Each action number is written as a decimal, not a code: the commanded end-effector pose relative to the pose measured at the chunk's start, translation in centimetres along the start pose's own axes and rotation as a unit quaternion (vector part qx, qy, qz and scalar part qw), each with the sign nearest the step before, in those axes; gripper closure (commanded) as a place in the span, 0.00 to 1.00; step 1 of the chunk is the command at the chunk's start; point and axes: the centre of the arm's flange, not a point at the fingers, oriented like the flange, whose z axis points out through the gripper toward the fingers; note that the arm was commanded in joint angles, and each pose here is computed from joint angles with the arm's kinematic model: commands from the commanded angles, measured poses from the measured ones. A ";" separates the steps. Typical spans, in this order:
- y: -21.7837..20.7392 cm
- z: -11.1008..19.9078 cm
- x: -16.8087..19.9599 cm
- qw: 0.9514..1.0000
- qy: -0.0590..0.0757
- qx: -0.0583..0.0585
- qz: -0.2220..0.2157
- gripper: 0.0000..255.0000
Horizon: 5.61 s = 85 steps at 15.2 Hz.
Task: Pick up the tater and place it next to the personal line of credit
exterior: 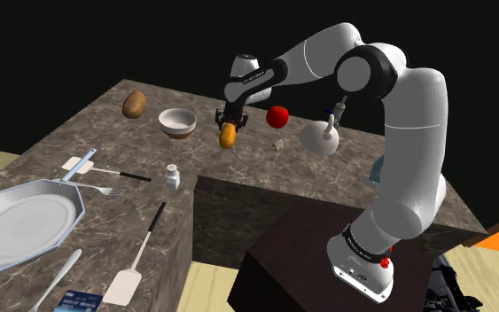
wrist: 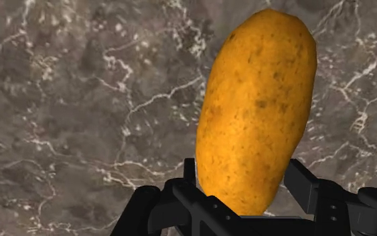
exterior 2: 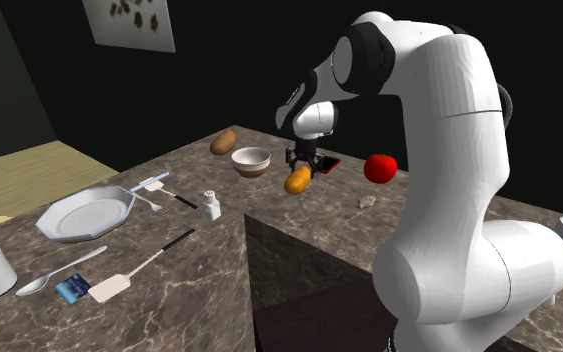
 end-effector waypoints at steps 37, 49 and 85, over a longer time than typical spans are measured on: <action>-7.9 -13.5 -13.6 1.000 0.000 0.000 0.000 1.00; -14.7 -13.8 -27.9 1.000 0.000 0.000 0.000 1.00; -35.3 -14.7 -70.7 1.000 0.000 0.000 0.000 1.00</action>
